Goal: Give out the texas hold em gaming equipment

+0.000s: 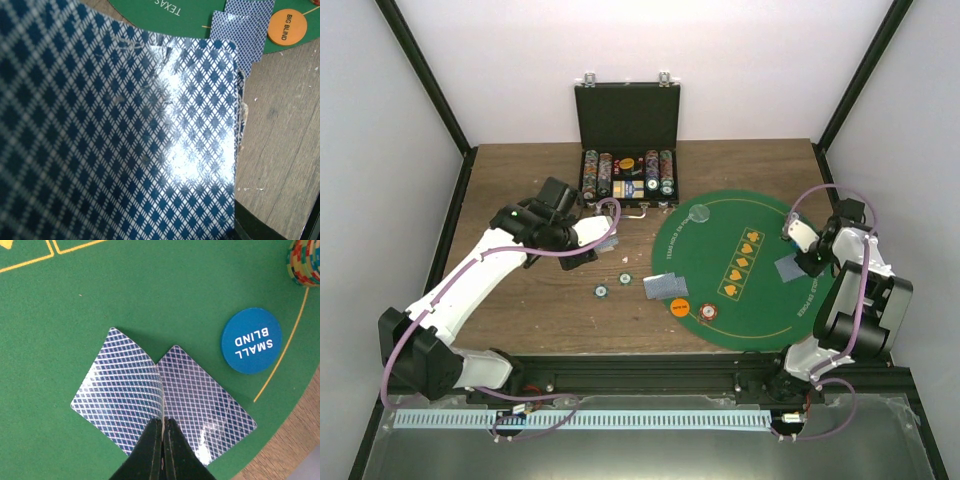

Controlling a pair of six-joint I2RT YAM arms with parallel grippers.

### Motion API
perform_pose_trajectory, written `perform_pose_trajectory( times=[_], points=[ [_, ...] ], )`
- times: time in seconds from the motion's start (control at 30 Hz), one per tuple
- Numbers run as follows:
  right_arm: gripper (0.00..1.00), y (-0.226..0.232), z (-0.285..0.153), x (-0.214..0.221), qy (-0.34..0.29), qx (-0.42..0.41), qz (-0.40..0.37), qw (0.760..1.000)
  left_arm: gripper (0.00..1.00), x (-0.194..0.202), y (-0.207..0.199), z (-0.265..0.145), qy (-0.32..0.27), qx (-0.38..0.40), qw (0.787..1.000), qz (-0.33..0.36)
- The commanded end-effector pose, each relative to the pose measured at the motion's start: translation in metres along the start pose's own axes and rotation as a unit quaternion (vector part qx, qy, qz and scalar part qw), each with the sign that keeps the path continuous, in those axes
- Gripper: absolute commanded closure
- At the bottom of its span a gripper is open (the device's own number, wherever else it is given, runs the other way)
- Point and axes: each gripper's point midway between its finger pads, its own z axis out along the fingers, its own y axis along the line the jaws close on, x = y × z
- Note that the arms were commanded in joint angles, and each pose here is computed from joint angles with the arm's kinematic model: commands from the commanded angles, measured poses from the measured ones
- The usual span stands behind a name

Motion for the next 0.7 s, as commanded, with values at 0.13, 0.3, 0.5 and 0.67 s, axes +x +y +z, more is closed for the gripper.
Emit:
perform_pose_trajectory(
  times=[0.13, 0.3, 0.5, 0.67],
  points=[
    [0.99, -0.017, -0.019, 0.002, -0.001, 0.034, 0.012, 0.999, 0.57, -0.006, 0.002, 0.000, -0.008, -0.006, 1.000, 0.007],
    [0.99, -0.022, -0.017, 0.011, 0.020, 0.048, 0.021, 0.998, 0.57, -0.005, 0.002, -0.001, -0.008, -0.006, 1.000, 0.007],
    [0.99, -0.028, -0.015, 0.019, 0.035, 0.062, 0.028, 0.997, 0.57, -0.005, 0.003, -0.001, -0.007, -0.008, 1.000, 0.008],
    [0.99, -0.033, -0.013, 0.019, 0.036, 0.065, 0.035, 0.997, 0.57, -0.005, 0.003, -0.001, -0.006, -0.008, 1.000, 0.007]
  ],
)
